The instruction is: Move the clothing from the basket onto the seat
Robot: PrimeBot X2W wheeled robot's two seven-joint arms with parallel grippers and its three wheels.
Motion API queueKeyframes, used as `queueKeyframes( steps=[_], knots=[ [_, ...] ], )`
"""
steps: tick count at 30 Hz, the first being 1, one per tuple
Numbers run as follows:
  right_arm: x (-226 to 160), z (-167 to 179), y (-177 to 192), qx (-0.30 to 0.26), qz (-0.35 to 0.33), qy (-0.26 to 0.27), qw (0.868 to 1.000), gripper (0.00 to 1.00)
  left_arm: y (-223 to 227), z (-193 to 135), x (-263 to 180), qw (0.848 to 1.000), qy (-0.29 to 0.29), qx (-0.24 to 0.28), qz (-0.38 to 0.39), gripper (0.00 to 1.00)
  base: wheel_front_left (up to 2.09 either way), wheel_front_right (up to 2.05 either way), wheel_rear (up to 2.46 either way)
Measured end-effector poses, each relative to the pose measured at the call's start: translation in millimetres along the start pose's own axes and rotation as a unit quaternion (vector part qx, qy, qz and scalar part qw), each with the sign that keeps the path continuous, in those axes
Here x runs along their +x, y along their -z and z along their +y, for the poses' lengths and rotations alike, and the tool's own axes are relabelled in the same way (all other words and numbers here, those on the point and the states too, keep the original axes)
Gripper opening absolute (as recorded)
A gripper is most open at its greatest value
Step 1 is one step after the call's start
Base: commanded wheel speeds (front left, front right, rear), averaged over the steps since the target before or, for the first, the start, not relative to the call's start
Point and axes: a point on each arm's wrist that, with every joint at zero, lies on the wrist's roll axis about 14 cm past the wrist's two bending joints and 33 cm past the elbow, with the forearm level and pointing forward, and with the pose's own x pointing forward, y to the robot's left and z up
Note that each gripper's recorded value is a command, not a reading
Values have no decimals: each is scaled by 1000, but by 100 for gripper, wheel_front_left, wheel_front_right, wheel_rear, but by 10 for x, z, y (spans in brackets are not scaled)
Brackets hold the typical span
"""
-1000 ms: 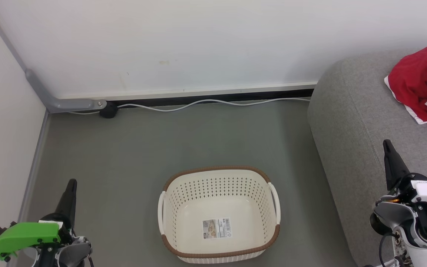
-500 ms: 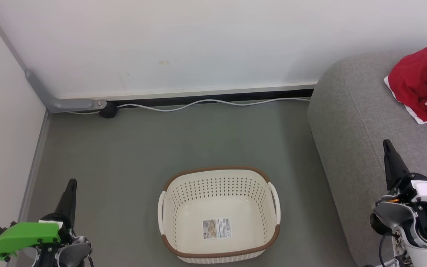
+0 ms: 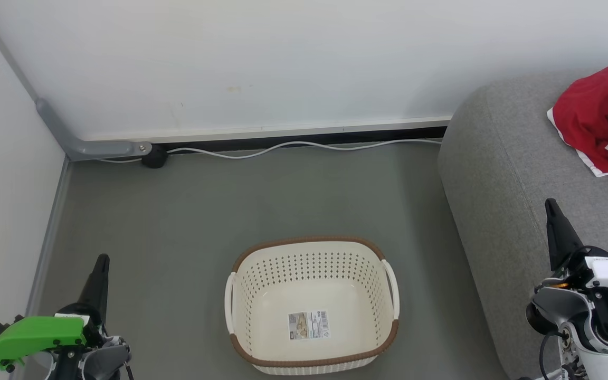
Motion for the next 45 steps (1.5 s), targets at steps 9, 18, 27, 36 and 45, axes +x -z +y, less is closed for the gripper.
queueKeyframes(
  steps=[9,18,27,36,45],
  knots=[
    [0,1,1,0,0,0,1000,0,0,0,0,1000,0,0,0,0,0,0,0],
    [0,0,1,0,0,0,1000,0,0,-4,1,1000,1,0,0,0,0,0,0],
    [0,1,2,0,0,0,1000,0,-1,-5,1,1000,1,0,0,0,0,0,0],
    [0,1,3,0,0,0,1000,0,0,-6,1,1000,1,0,0,0,0,0,0],
    [0,1,3,0,0,0,1000,0,0,-7,1,1000,1,0,0,0,0,0,0]
  ],
)
